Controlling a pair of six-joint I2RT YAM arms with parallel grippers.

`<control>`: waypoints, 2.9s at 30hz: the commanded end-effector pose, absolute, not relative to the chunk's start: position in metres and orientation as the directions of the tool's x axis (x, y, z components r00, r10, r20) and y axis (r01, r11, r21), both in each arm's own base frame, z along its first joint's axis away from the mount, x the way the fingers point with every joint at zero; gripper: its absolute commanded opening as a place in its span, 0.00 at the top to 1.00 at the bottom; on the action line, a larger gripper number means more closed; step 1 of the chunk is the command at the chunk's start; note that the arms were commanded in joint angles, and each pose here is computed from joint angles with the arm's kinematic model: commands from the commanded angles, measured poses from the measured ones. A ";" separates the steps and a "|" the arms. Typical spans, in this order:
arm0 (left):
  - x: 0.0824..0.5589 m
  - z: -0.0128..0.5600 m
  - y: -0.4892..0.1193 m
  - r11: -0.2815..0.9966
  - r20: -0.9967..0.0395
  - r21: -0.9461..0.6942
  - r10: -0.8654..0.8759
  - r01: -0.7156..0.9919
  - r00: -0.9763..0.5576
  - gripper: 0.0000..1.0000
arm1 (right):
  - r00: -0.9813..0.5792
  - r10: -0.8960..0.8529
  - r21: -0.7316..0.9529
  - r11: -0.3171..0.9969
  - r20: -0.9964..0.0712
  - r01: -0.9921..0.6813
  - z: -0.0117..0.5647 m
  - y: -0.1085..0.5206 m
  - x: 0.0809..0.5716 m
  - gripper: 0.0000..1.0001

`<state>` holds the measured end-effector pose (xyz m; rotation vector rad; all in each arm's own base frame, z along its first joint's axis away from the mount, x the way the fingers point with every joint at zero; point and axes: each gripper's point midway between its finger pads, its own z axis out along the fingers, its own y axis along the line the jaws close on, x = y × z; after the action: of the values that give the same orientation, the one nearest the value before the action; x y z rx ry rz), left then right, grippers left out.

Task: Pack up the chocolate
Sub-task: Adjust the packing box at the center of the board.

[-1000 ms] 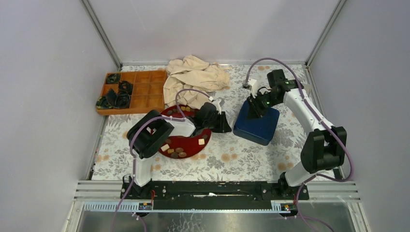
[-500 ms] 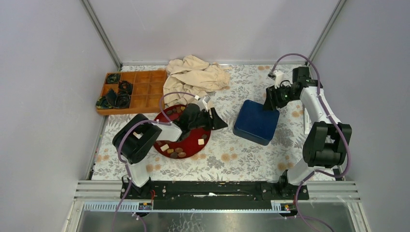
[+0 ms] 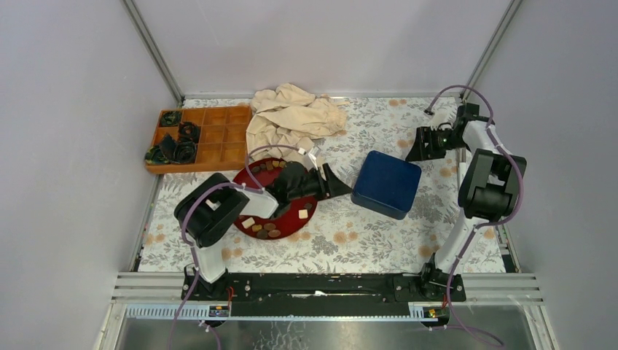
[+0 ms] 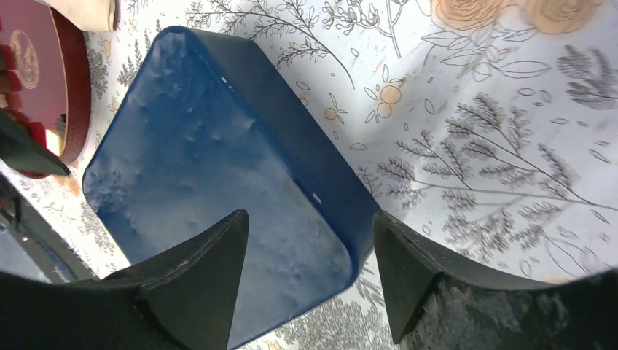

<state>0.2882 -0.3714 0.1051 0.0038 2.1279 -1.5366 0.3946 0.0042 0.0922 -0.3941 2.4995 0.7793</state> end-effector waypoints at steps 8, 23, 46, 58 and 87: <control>0.265 0.098 -0.387 0.288 -0.297 -0.940 -0.422 0.184 -0.857 0.72 | -0.888 -0.074 0.634 0.673 -0.454 -0.381 0.083 0.033 0.380 0.37; 0.263 0.071 -0.384 0.320 -0.261 -0.940 -0.450 0.119 -0.854 0.83 | -0.920 -0.007 0.699 0.648 -0.392 -0.303 0.086 0.056 0.307 0.52; 0.269 0.088 -0.382 0.146 -0.093 -0.989 -0.555 0.014 -0.827 0.78 | -0.938 -0.042 0.744 0.597 -0.344 -0.300 0.089 0.067 0.273 0.52; 0.282 0.088 -0.364 0.181 -0.108 -0.983 -0.650 -0.016 -0.752 0.82 | -0.928 -0.047 0.716 0.622 -0.371 -0.317 0.090 0.064 0.277 0.51; 0.323 0.072 -0.351 0.370 -0.255 -0.929 -0.616 0.012 -0.745 1.00 | -0.905 -0.038 0.679 0.648 -0.423 -0.344 0.094 0.058 0.312 0.41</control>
<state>0.3130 -0.3463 0.0672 -0.5553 2.0686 -1.4020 0.3146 0.0476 0.0980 -0.2963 2.5049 1.0696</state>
